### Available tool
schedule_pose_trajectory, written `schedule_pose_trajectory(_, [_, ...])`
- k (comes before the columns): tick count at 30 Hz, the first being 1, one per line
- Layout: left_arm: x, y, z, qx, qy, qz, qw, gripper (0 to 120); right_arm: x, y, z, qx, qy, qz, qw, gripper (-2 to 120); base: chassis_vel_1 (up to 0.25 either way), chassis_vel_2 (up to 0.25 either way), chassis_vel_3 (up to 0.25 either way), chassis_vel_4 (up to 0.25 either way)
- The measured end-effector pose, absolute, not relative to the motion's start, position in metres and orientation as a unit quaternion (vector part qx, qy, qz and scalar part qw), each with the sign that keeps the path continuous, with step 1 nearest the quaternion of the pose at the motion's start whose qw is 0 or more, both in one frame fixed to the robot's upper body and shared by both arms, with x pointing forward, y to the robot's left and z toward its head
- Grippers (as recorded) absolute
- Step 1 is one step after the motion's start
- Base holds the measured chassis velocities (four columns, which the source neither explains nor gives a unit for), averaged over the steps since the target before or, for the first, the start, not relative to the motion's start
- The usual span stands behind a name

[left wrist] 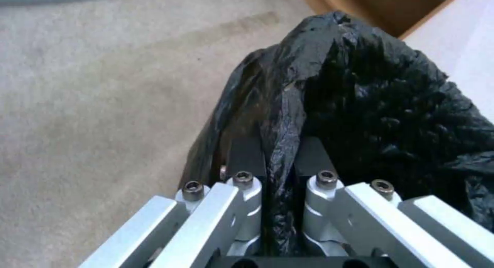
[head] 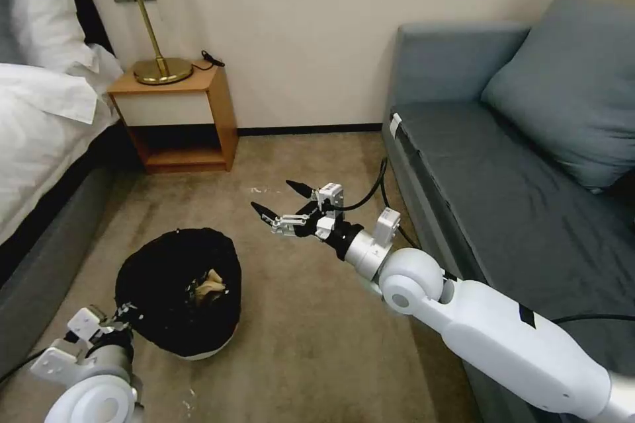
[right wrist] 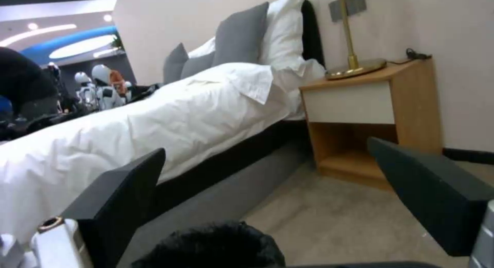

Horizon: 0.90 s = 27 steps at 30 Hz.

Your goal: Pick up the trash bin, then pick up the garbage on the floor and place it into the trash bin.

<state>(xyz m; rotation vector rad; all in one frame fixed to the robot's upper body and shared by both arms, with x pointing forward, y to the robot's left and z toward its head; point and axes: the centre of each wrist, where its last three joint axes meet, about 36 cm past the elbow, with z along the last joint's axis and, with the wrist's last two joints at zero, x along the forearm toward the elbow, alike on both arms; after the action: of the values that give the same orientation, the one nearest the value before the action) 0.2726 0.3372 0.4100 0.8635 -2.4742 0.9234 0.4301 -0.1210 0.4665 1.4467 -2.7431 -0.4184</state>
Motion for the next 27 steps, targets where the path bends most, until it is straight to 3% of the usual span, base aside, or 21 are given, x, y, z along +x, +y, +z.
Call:
schedule_pose_trajectory(12, [0.281, 0.346, 0.378, 0.331, -0.862, 0.337, 0.183, 7, 0.431, -0.131, 0.457, 0.462, -0.878, -0.127, 0.007, 100, 0.000, 0.000, 0.000, 0.000])
schedule_pose_trajectory(27, [0.278, 0.349, 0.369, 0.335, -0.863, 0.330, 0.185, 8, 0.432, -0.139, 0.453, 0.462, -0.878, -0.123, 0.002, 100, 0.000, 0.000, 0.000, 0.000])
